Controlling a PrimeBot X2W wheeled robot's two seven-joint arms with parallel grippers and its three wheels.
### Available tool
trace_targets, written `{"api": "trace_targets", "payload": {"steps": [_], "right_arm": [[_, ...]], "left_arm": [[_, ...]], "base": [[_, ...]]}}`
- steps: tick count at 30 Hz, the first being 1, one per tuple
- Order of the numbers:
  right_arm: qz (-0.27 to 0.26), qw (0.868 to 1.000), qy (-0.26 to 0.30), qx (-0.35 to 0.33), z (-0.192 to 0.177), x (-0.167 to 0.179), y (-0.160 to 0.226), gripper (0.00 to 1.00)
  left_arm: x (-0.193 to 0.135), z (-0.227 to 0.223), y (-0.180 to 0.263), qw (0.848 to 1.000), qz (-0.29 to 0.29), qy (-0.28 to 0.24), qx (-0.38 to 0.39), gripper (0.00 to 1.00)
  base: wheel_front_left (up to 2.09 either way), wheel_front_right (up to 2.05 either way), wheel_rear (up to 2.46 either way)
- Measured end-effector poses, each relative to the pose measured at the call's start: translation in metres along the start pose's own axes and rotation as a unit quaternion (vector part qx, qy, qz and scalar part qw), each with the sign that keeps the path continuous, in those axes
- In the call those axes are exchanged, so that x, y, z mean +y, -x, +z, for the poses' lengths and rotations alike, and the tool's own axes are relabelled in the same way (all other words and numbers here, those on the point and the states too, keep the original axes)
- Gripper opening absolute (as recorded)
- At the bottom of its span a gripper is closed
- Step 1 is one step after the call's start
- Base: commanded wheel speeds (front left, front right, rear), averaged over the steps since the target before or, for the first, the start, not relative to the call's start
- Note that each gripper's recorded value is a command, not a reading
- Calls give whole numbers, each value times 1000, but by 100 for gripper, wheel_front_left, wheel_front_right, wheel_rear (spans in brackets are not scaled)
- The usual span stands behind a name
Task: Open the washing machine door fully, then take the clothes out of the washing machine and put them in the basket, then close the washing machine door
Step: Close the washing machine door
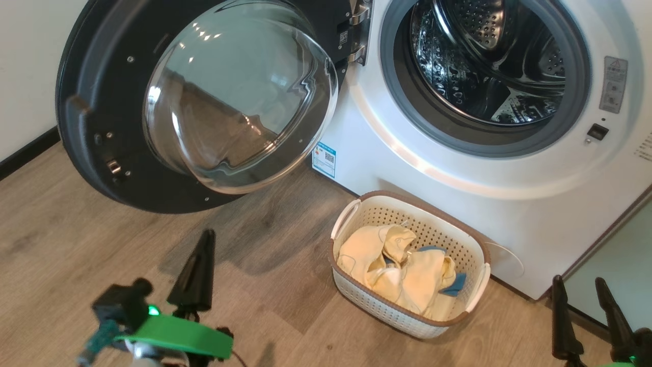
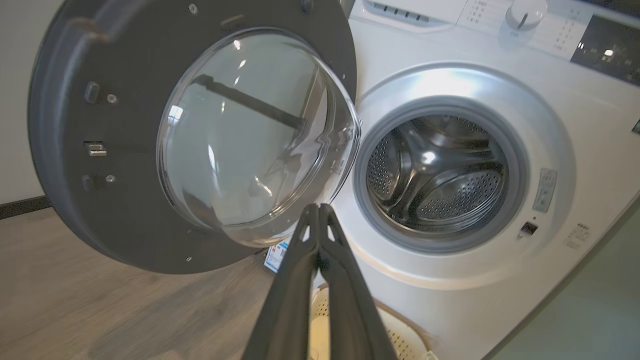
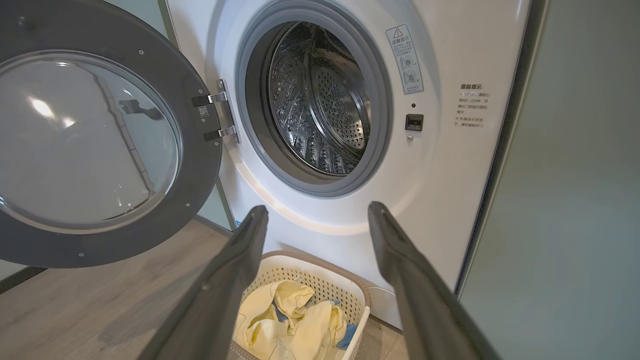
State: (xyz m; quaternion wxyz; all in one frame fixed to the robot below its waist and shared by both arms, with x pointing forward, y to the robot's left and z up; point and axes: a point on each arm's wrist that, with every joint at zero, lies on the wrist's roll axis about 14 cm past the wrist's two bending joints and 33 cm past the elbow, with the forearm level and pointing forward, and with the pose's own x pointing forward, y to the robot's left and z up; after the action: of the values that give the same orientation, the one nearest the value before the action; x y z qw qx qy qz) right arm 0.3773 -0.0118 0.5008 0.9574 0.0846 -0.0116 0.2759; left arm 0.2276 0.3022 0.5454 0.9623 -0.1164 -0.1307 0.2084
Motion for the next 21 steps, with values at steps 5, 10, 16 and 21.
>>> {"api": "trace_targets", "payload": {"steps": [5, 10, 16, 21], "right_arm": [[1, 1000, -2, 2, -2, 0, -1, 100], [2, 1000, -2, 3, -2, 0, -1, 100], [2, 1000, -2, 3, -3, 0, -2, 100], [5, 1000, 0, 9, -8, 0, -4, 100]], "left_arm": [[-1, 42, -6, 992, 1, 103, -74, 0], [5, 90, -6, 968, -1, 196, -155, 0], [22, 166, -2, 913, -28, 305, -271, 0], [28, 237, -2, 882, -87, 306, -348, 0]], "base": [[0, 0, 0], [0, 0, 0], [0, 0, 0], [0, 0, 0]]}}
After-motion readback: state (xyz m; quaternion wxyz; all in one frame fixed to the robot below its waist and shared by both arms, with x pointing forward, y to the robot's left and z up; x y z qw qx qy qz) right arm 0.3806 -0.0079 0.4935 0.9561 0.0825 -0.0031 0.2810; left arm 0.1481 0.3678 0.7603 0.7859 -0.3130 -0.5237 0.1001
